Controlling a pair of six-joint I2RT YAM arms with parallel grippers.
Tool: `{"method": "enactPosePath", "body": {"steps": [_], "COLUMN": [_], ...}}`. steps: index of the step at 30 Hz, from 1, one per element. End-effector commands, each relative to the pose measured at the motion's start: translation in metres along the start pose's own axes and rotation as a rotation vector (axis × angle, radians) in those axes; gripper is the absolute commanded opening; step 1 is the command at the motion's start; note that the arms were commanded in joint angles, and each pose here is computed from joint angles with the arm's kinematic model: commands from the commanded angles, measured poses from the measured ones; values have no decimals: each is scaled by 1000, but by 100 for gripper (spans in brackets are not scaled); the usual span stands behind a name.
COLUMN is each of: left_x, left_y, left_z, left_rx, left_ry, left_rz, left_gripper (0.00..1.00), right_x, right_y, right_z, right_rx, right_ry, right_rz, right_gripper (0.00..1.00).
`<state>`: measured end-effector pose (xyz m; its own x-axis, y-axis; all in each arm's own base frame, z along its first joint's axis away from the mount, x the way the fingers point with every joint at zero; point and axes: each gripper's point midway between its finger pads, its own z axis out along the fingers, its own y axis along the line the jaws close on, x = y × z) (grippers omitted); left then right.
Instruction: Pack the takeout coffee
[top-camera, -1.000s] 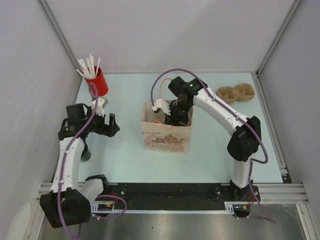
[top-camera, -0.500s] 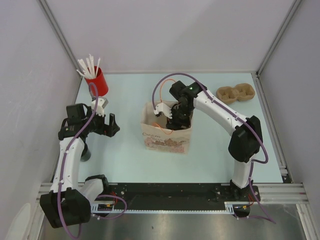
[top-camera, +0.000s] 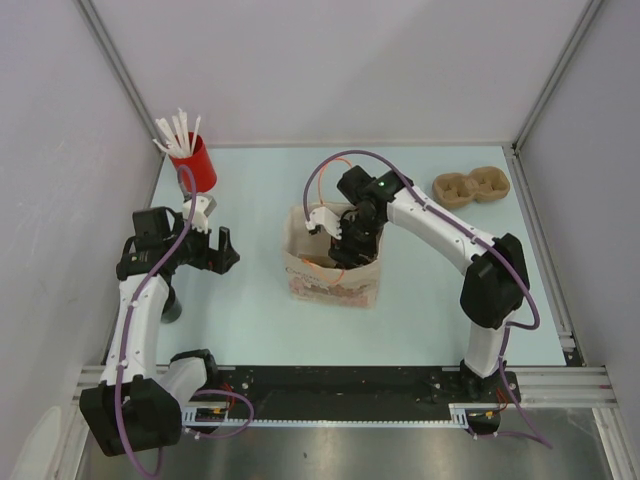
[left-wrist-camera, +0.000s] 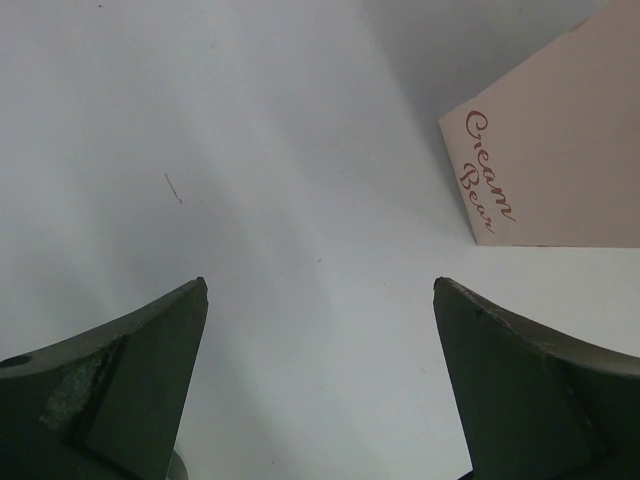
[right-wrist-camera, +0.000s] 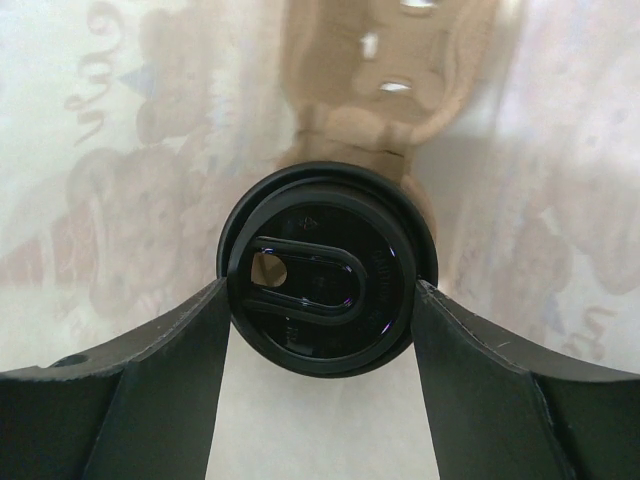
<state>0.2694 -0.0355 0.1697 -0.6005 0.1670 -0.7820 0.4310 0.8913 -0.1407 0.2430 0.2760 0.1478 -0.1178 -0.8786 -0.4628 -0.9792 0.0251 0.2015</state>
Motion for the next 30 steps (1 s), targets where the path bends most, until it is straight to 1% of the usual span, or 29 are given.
{"method": "enactPosePath", "body": {"steps": [1, 7, 10, 14, 21, 30], "left_x": [-6, -5, -5, -6, -6, -6], "left_y": [-1, -1, 0, 0, -1, 0], "left_z": [0, 1, 0, 0, -1, 0], "left_rx": [19, 20, 19, 18, 19, 17], "left_ry": [-32, -29, -29, -32, -33, -32], "left_rz": [29, 28, 27, 29, 31, 28], "left_gripper": [99, 99, 99, 99, 99, 100], "right_x": [26, 14, 16, 31, 51, 59], "right_y": [-15, -12, -12, -6, -4, -4], "right_z": [6, -12, -14, 0, 21, 27], "right_rx": [75, 97, 100, 47, 2, -1], "right_ry": [110, 84, 87, 133, 190, 215], "right_rz": [40, 18, 16, 41, 68, 74], "right_gripper": [54, 54, 54, 53, 54, 55]}}
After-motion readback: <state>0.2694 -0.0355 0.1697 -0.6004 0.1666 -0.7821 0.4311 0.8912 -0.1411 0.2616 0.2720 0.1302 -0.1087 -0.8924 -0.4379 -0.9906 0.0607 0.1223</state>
